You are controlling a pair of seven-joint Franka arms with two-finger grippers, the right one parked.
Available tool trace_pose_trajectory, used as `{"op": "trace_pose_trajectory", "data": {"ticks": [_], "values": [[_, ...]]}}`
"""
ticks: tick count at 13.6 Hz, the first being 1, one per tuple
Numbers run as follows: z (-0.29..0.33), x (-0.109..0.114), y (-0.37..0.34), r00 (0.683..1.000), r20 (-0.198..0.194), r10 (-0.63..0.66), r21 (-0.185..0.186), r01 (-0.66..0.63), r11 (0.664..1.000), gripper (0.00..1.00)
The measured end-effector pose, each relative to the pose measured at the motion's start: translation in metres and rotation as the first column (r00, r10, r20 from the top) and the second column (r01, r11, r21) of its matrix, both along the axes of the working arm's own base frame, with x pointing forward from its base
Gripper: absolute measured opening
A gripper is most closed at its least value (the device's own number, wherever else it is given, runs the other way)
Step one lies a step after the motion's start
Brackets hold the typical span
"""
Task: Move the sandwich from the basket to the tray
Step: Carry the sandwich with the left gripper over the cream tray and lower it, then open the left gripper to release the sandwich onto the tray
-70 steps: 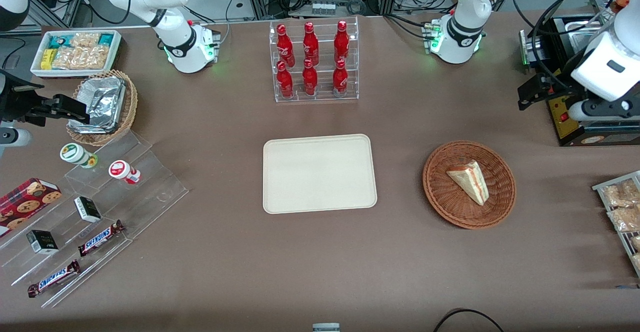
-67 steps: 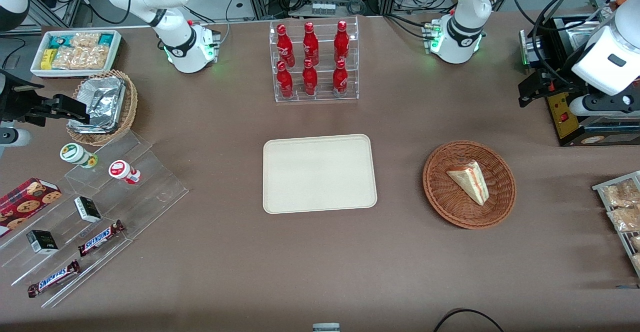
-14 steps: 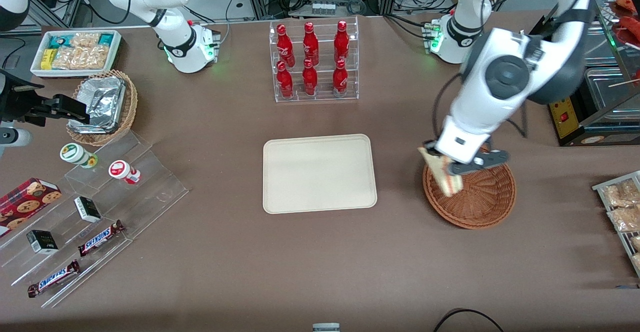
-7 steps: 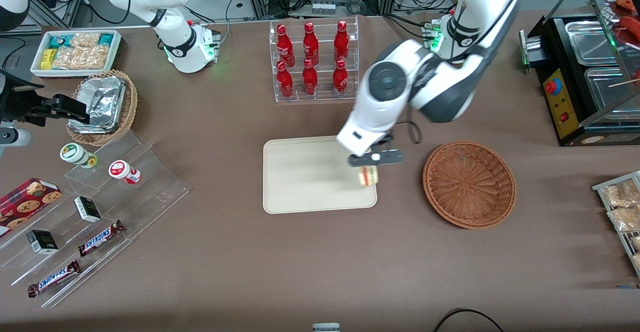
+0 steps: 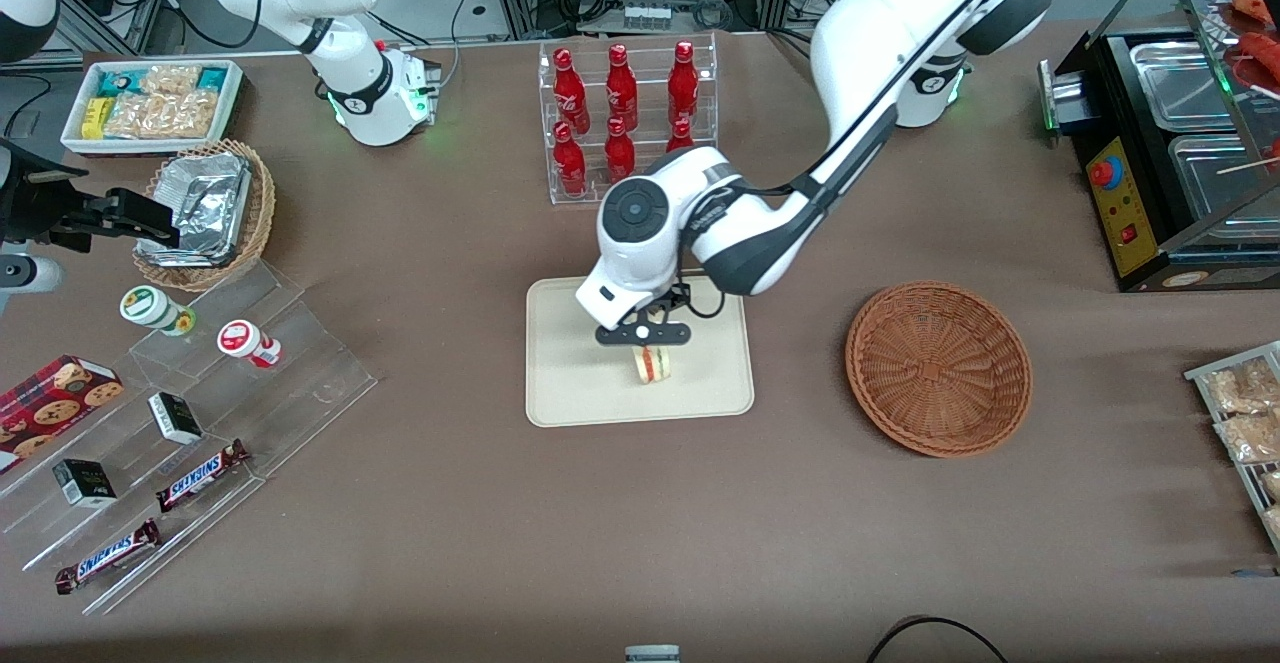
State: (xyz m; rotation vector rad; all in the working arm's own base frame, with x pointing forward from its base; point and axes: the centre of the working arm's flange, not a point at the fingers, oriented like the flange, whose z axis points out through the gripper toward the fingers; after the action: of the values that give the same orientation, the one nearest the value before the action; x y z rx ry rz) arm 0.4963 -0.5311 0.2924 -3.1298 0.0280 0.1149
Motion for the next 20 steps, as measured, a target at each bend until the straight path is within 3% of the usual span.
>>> {"op": "trace_pose_trajectory", "data": {"ticks": [3,6,9,10,14,17,20], "values": [[-0.025,-0.01,-0.01,0.999,0.013,-0.042,0.027,0.042,0.999,0.15],[-0.045,-0.016,-0.019,0.997,0.028,-0.069,0.014,0.069,0.998,0.15],[-0.057,-0.018,-0.021,0.996,0.034,-0.088,0.03,0.087,0.996,0.16],[-0.057,-0.018,-0.021,0.995,0.037,-0.089,0.03,0.088,0.996,0.22],[-0.038,-0.005,-0.02,0.995,0.069,-0.07,0.009,0.07,0.998,0.64],[0.03,0.02,-0.003,0.996,0.087,0.018,-0.031,-0.015,0.999,0.96],[0.133,0.052,0.055,0.984,0.098,0.151,-0.075,-0.144,0.987,1.0]]}}
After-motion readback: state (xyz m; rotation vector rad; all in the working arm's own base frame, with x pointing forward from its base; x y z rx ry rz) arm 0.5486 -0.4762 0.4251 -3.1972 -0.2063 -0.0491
